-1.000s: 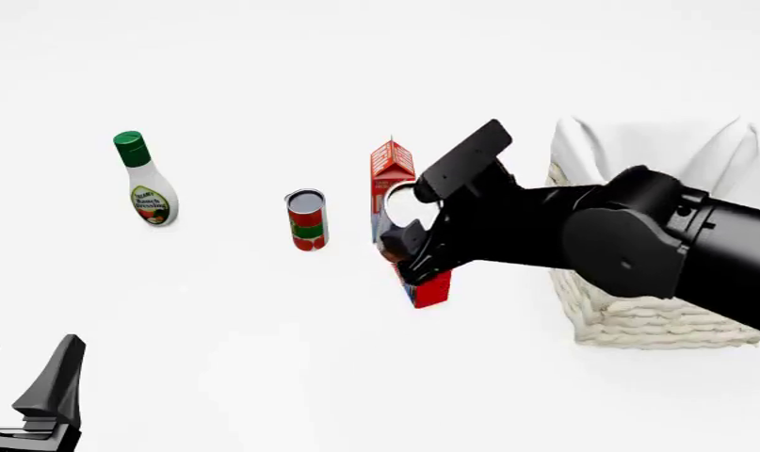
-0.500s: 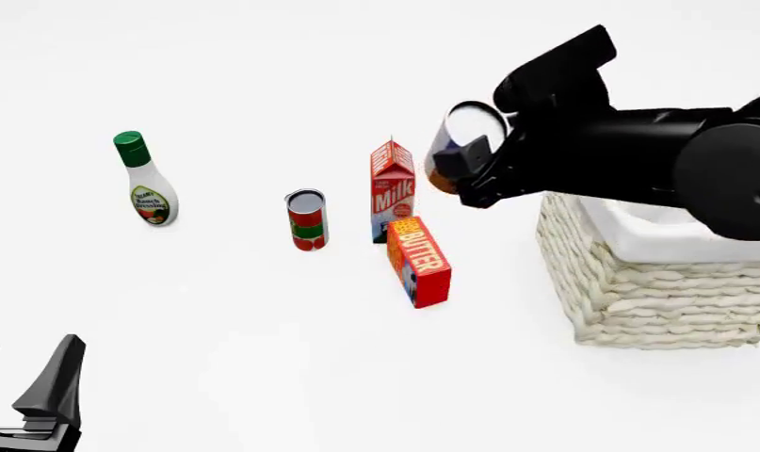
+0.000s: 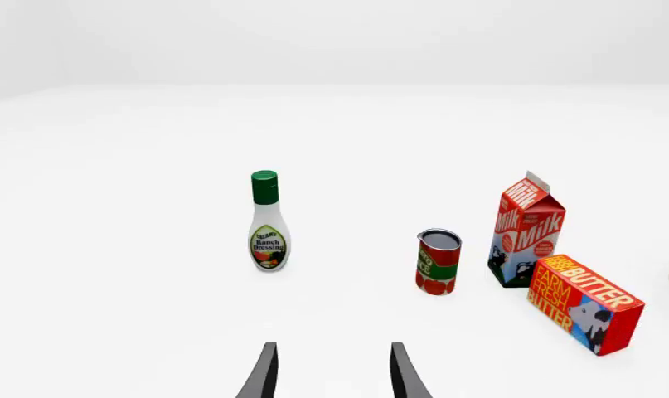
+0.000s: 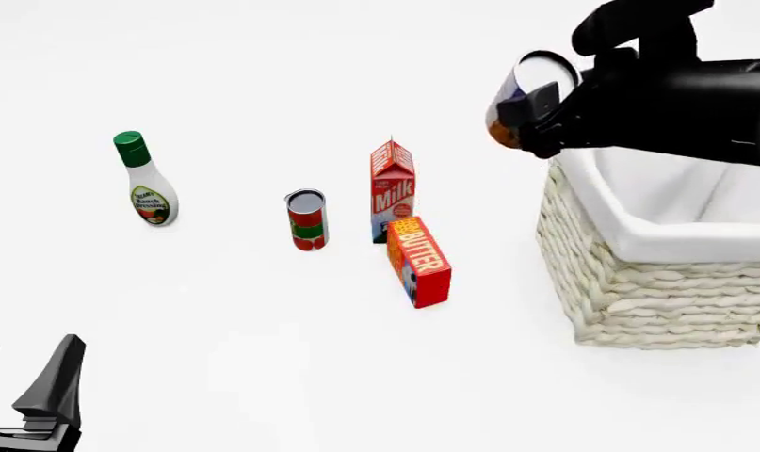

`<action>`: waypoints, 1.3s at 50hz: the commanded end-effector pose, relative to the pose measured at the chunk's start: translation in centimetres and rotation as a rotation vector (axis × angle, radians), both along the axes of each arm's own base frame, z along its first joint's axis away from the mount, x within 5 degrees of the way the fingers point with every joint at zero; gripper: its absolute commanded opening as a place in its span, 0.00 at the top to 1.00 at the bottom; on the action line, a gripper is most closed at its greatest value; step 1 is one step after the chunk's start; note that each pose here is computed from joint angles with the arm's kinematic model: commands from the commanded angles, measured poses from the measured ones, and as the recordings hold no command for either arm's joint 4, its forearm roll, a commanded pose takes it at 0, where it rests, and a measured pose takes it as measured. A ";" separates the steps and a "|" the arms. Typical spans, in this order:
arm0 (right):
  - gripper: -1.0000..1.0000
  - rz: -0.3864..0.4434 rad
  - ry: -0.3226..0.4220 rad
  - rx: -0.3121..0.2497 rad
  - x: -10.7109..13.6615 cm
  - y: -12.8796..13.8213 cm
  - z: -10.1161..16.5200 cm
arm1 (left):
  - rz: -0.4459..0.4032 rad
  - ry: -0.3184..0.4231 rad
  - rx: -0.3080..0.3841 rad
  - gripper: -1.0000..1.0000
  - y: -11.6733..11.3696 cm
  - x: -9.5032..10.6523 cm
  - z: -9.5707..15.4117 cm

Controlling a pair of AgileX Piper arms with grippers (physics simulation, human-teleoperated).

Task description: Pick the alphabet soup and place it in the basket.

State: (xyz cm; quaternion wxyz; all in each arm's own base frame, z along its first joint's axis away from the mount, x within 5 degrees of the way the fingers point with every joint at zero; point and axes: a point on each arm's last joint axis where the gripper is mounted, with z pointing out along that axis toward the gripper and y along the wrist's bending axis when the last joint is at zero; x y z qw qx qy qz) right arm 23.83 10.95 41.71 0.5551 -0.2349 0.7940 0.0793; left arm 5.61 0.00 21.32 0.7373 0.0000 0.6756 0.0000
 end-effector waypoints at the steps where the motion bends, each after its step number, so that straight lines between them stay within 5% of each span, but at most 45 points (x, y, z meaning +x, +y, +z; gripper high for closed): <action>1: 1.00 -0.095 -0.024 0.006 1.1 -2.3 0.9 | 0.000 0.000 0.000 0.00 0.0 0.0 0.0; 31: 1.00 -0.360 -0.024 -0.055 4.9 -9.6 0.2 | 0.000 0.000 0.000 0.00 0.0 0.0 0.0; 65: 1.00 -0.480 -0.012 -0.068 6.1 -13.3 -1.4 | 0.000 0.000 0.000 0.00 0.0 0.0 0.0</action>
